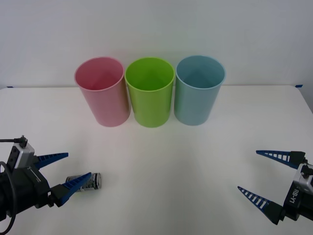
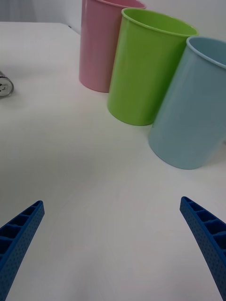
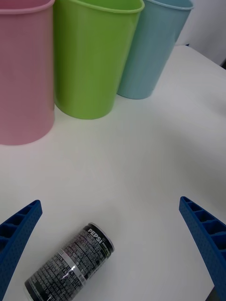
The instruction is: Put cans in the blue bin and PET bottles in the pink bin and trash in the green bin.
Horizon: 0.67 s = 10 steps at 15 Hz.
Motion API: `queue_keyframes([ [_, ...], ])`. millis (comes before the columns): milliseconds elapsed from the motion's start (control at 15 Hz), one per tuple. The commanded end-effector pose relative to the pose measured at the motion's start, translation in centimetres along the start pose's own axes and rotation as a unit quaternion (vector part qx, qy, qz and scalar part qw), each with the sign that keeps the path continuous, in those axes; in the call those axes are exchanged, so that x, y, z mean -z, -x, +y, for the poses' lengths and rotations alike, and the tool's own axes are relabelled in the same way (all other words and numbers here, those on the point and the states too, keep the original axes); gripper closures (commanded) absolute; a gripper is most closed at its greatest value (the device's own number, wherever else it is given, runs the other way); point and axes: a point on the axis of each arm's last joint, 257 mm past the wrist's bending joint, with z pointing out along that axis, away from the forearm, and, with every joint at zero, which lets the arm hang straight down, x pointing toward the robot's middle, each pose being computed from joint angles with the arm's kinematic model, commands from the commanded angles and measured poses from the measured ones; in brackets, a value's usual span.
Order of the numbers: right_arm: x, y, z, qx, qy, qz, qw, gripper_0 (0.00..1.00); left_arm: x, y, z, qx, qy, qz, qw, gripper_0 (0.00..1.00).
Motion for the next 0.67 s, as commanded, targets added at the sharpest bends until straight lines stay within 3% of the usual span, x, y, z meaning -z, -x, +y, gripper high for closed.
queue_keyframes([
  [67,0.0,0.0,0.0,0.000,0.000,0.000,1.0000,0.00,0.3,0.3,-0.6,-0.009,-0.012,0.004,0.9999,0.00],
  [133,0.0,0.0,0.0,0.000,0.000,0.000,1.0000,0.00,0.3,0.3,-0.7,-0.015,-0.013,0.005,0.9998,0.00],
  [400,0.0,0.0,0.0,0.000,0.000,0.000,1.0000,0.00,0.1,-0.3,-1.1,-0.084,0.002,0.027,0.9961,0.00],
  [533,0.0,0.0,0.0,0.000,0.000,0.000,1.0000,0.00,-0.2,-0.9,-0.7,-0.122,0.013,0.043,0.9914,0.00],
  [667,0.0,0.0,0.0,0.000,0.000,0.000,1.0000,0.00,0.0,-1.3,-0.4,-0.138,0.013,0.063,0.9883,0.00],
])
